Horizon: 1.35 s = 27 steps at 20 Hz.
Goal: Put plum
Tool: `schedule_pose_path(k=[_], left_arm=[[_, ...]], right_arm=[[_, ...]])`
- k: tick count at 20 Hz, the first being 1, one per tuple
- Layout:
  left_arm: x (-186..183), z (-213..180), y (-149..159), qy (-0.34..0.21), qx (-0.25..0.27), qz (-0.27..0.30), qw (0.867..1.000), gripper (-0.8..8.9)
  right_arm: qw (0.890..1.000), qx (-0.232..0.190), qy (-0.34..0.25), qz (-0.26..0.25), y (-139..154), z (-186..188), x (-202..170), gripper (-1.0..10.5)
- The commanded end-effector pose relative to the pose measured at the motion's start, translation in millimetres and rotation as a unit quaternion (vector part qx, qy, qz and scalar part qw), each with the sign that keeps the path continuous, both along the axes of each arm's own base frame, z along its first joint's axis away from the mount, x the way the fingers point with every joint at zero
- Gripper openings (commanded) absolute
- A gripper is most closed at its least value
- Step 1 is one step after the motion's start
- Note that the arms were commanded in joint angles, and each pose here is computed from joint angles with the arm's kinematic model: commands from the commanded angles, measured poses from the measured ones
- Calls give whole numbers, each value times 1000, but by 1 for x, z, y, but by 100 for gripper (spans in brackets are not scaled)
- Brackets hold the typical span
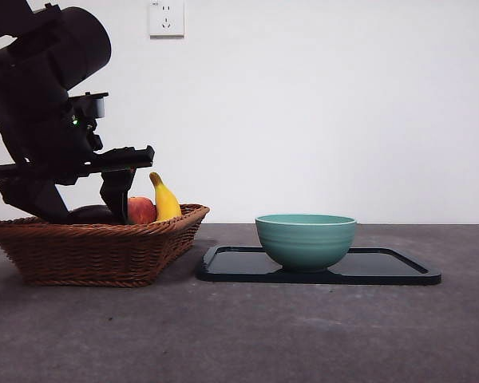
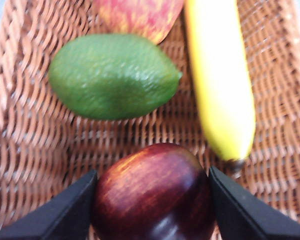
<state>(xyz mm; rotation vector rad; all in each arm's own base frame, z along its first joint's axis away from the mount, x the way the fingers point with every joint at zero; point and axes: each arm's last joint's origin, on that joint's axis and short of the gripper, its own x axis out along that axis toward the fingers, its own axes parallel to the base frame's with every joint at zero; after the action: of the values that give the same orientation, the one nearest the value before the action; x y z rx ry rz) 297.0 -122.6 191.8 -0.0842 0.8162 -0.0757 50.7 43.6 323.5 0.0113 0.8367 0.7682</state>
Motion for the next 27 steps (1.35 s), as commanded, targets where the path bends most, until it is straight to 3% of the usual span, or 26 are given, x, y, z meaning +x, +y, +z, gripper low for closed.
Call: schedule_pose_path(k=[1,3,5,9,13,15,20,25,27], left_arm=[[1,-1,-1,6,-4,5,1000,316],[1,-2,-1,10,-3,5,1000,327],[0,-2,-1,15,0,4,1000,445],[-3,9,0,-3,-8,4,1000,446],[-22,54,8,-64,-30,-8,997,445],[-40,76,11,-76,-59,-78,992,440],[-85,106,20,-51,-122,-244,961,437],[-116,110,27,9,-157,-341,927,436],[-124,110,30,22,-154,-359,920,436]], right_arm=[[1000,3,0,-1,1,1,0,159],[1000,3,0,-1,1,1,0,159],[1000,3,0,-1,1,1,0,159],[1000,3,0,-1,1,1,0,159],[1000,5,-4,-1,1,2,1,159],[1000,10,-11,-1,1,3,2,159],[998,44,-47,-7,5,11,7,159],[998,52,-40,-16,5,11,7,159],[998,55,-35,-21,5,11,7,159]])
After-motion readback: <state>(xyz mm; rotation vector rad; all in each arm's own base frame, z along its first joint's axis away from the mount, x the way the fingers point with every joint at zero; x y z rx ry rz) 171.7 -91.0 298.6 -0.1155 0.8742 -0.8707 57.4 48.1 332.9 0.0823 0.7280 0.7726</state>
